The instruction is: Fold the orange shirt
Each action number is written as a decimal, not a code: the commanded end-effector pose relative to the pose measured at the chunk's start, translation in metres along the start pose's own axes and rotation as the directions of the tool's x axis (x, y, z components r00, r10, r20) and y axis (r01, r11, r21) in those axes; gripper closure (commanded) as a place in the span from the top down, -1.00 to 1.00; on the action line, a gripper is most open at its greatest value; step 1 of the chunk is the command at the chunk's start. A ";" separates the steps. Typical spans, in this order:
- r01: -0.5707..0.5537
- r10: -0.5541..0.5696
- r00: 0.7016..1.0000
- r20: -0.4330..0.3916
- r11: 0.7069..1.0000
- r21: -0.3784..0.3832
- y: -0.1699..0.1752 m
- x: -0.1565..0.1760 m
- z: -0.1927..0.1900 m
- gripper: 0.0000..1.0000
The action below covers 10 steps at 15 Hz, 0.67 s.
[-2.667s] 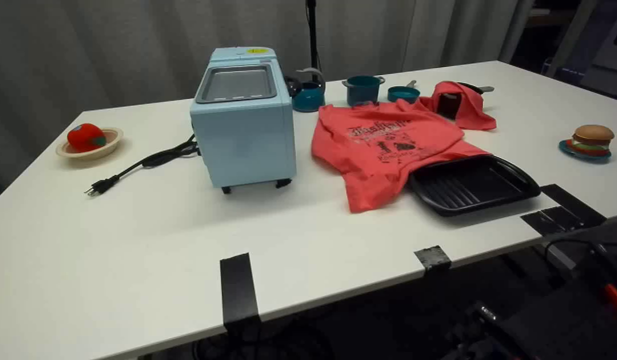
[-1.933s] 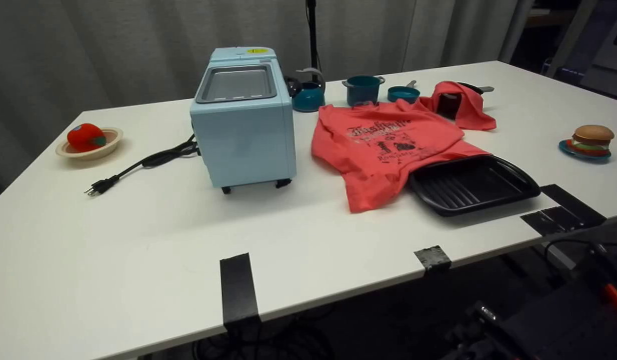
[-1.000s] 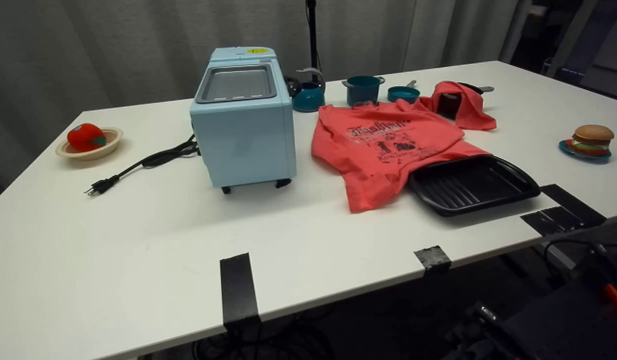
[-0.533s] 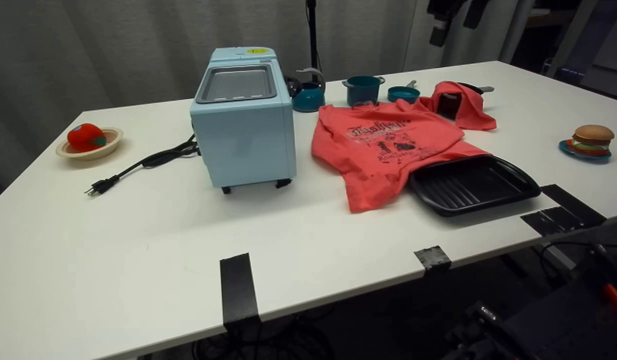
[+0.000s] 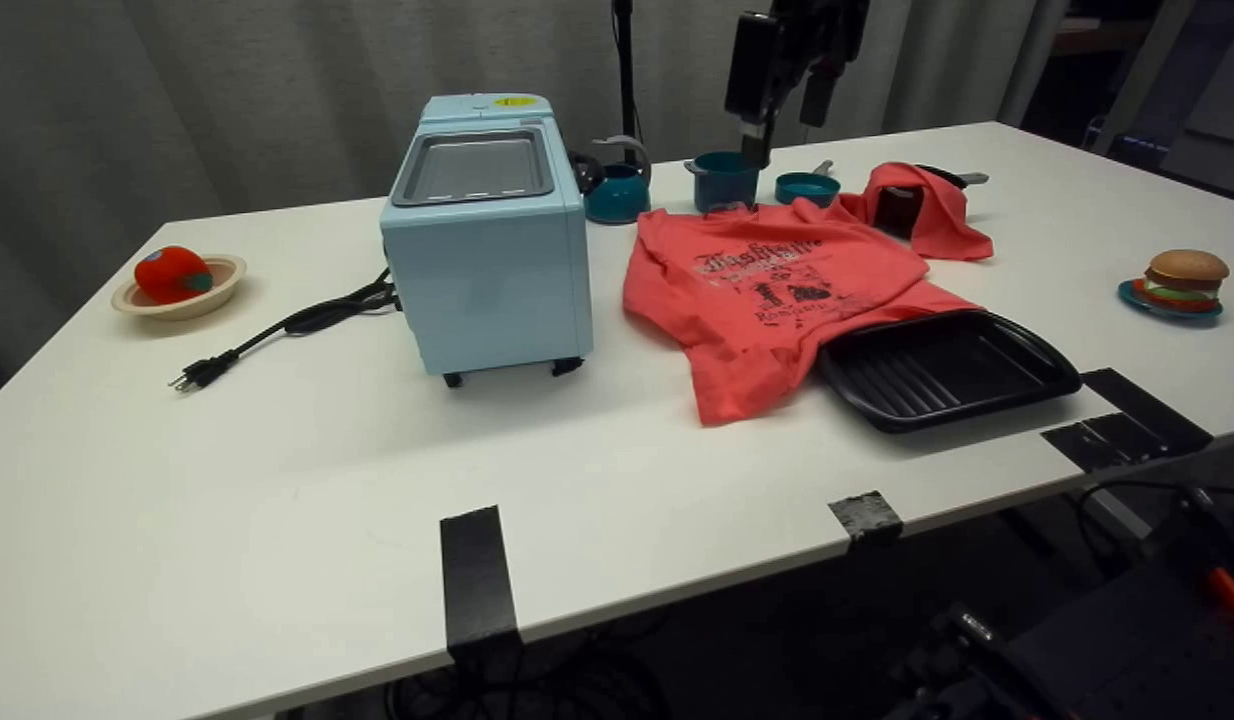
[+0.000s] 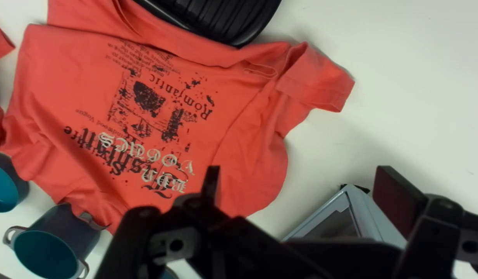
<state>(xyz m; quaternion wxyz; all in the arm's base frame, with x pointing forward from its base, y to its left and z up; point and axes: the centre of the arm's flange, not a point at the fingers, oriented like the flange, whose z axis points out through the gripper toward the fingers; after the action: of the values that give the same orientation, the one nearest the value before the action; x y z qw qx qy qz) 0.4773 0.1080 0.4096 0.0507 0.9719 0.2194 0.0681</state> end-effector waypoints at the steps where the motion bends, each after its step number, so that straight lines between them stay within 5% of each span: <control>1: 0.025 -0.025 1.000 -0.006 0.999 0.027 -0.015 0.013 0.001 1.00; 10: 0.034 -0.034 0.999 0.008 0.999 0.022 -0.018 0.010 0.014 1.00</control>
<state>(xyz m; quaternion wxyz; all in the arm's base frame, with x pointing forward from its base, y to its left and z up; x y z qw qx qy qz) 0.4773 0.1245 0.4025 0.0489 0.9688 0.2347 0.0620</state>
